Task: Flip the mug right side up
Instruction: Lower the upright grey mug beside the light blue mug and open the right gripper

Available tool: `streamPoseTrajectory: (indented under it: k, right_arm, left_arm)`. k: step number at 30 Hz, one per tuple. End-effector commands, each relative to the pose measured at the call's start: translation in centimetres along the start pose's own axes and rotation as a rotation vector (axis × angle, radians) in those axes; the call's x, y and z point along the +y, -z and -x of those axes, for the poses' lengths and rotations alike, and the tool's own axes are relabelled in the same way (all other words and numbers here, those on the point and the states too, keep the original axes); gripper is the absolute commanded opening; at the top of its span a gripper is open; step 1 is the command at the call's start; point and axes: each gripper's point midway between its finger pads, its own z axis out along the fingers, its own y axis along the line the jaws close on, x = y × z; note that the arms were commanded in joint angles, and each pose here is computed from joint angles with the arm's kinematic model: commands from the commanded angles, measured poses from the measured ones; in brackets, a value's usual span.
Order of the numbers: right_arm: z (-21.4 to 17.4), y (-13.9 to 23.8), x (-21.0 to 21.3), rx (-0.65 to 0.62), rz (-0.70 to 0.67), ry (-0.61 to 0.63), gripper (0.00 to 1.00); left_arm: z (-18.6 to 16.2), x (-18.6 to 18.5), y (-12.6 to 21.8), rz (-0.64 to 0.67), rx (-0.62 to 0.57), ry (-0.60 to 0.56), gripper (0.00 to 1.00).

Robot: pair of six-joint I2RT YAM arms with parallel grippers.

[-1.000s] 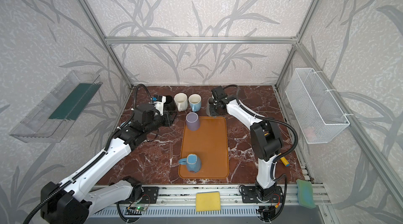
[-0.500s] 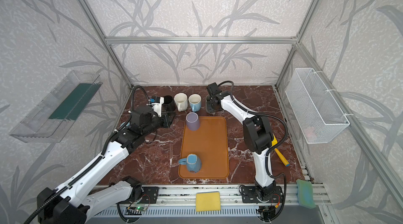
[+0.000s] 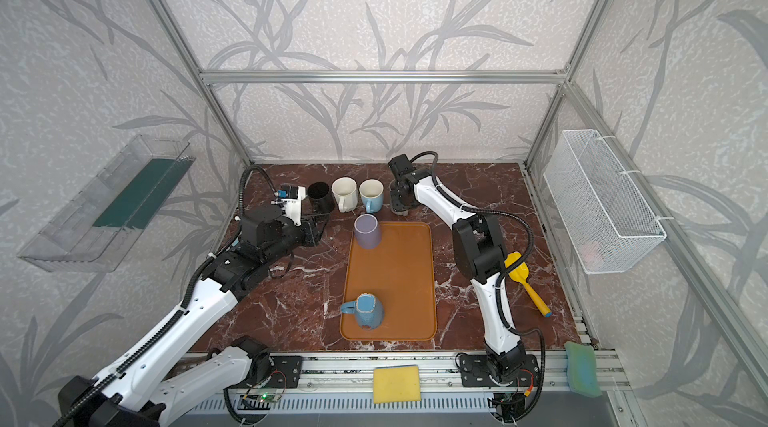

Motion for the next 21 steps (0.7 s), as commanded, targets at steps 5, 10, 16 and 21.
streamPoseTrajectory:
  k: [5,10,16,21]
  right_arm:
    - [2.28,1.14,1.17,-0.061,-0.036,0.000,0.00]
    - [2.22,0.89,1.06,-0.035,-0.075,-0.005,0.00]
    - [1.82,0.75,1.16,-0.001,-0.100,-0.007,0.11]
    - [1.79,0.99,1.22,0.000,-0.094,-0.009,0.22]
  left_arm:
    - [-0.10,0.32,0.62,0.024,0.005,-0.027,0.32]
    - [-0.07,0.35,1.04,0.025,-0.001,-0.034,0.32]
    - [-0.32,0.48,1.40,0.030,0.005,-0.043,0.32]
    - [-0.34,0.42,1.53,0.027,0.005,-0.045,0.32]
